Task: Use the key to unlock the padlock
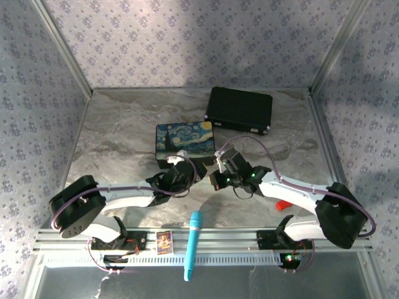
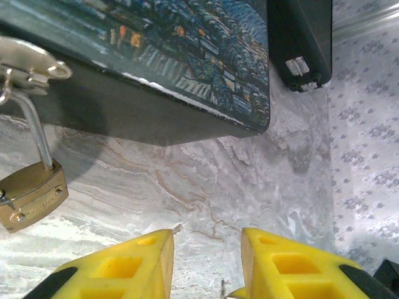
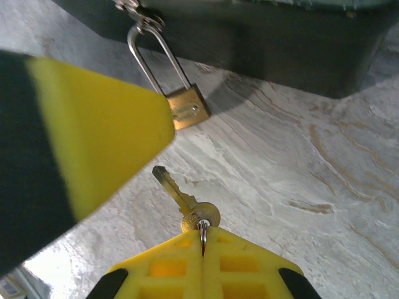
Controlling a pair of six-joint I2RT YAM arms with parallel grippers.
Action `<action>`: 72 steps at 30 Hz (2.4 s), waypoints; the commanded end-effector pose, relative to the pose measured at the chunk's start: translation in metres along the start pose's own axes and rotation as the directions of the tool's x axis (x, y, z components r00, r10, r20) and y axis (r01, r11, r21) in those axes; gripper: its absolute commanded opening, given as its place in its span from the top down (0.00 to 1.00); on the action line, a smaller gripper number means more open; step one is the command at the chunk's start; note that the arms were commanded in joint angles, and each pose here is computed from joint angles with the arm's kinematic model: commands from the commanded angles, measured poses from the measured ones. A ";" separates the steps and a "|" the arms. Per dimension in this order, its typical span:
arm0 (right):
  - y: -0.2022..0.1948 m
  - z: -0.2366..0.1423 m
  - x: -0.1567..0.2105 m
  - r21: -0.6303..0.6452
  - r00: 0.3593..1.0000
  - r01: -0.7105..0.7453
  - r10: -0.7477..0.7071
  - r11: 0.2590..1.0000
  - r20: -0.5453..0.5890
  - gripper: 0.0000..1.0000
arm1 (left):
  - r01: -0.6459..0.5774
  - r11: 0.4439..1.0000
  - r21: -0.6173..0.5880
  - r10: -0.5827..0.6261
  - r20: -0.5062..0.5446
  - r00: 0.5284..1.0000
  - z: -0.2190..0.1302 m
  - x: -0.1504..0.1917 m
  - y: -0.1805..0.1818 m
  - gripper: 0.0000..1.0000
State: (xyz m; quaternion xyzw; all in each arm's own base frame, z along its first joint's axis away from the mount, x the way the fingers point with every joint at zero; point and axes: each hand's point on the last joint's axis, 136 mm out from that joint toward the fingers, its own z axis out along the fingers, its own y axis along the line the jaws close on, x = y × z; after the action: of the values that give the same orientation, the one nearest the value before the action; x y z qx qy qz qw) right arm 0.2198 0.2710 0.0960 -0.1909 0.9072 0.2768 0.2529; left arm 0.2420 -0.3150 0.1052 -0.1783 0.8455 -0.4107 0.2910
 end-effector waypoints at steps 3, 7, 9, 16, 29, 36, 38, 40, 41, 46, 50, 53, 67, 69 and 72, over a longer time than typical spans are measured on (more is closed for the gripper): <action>0.009 -0.004 -0.005 -0.037 1.000 -0.015 0.016 0.999 0.023 1.00 | 0.049 0.998 0.051 -0.050 0.019 0.999 -0.002 -0.003 -0.012 0.71; 0.012 -0.004 -0.008 -0.052 0.999 -0.015 0.017 0.999 0.033 1.00 | 0.047 0.998 0.052 -0.047 0.002 0.999 -0.002 0.001 -0.013 0.77; 0.014 -0.005 -0.011 -0.060 0.999 -0.015 0.018 0.998 0.040 1.00 | 0.054 0.997 0.056 -0.053 -0.007 0.999 0.000 0.003 -0.013 0.82; 0.016 -0.004 -0.020 -0.063 0.997 -0.017 0.022 0.998 0.068 1.00 | 0.065 0.994 0.089 -0.061 -0.055 0.997 0.002 0.011 -0.022 1.00; 0.028 -0.063 -0.074 -0.509 0.903 -0.170 0.340 0.844 0.261 0.02 | -0.059 0.952 0.301 0.025 0.117 0.993 -0.048 -0.045 -0.050 1.00; 0.061 -0.089 -0.105 -0.712 0.884 -0.150 0.416 0.686 0.215 0.18 | -0.105 0.834 0.541 -0.001 0.191 0.982 -0.094 -0.066 -0.098 1.00; 0.069 -0.094 -0.111 -0.760 0.877 -0.149 0.440 0.633 0.194 0.21 | -0.113 0.817 0.566 -0.002 0.199 0.980 -0.100 -0.068 -0.105 1.00; 0.077 -0.100 -0.117 -0.803 0.869 -0.136 0.458 0.581 0.184 0.27 | -0.118 0.793 0.598 -0.006 0.200 0.980 -0.106 -0.069 -0.112 1.00; 0.080 -0.100 -0.118 -0.814 0.870 -0.136 0.461 0.564 0.175 0.29 | -0.115 0.786 0.607 -0.012 0.201 0.979 -0.107 -0.069 -0.113 1.00; 0.093 -0.108 -0.123 -0.853 0.862 -0.113 0.477 0.510 0.171 0.39 | -0.111 0.759 0.642 -0.044 0.221 0.974 -0.114 -0.074 -0.117 1.00; 0.102 -0.116 -0.126 -0.866 0.869 -0.092 0.464 0.491 0.171 0.49 | -0.095 0.749 0.655 -0.068 0.219 0.973 -0.116 -0.076 -0.118 1.00; 0.104 -0.117 -0.126 -0.866 0.879 -0.085 0.447 0.492 0.168 0.60 | -0.090 0.748 0.658 -0.077 0.221 0.972 -0.116 -0.077 -0.118 1.00; 0.107 -0.099 -0.111 -0.841 0.900 -0.123 0.416 0.527 0.130 0.78 | -0.081 0.746 0.661 -0.096 0.228 0.969 -0.118 -0.080 -0.118 1.00; 0.104 -0.099 -0.111 -0.839 0.896 -0.127 0.425 0.530 0.132 0.83 | -0.078 0.750 0.657 -0.095 0.224 0.970 -0.116 -0.080 -0.117 1.00; 0.100 -0.098 -0.111 -0.837 0.889 -0.132 0.436 0.530 0.136 0.91 | -0.070 0.752 0.656 -0.099 0.217 0.971 -0.114 -0.079 -0.116 1.00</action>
State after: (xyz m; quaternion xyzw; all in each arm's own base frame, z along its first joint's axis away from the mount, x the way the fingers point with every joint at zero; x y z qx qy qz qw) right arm 0.2267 0.3147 0.2627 -0.0711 0.6525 0.7208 0.2227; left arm 0.2342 -0.2776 0.2703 -0.1110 0.6227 -0.6488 0.4230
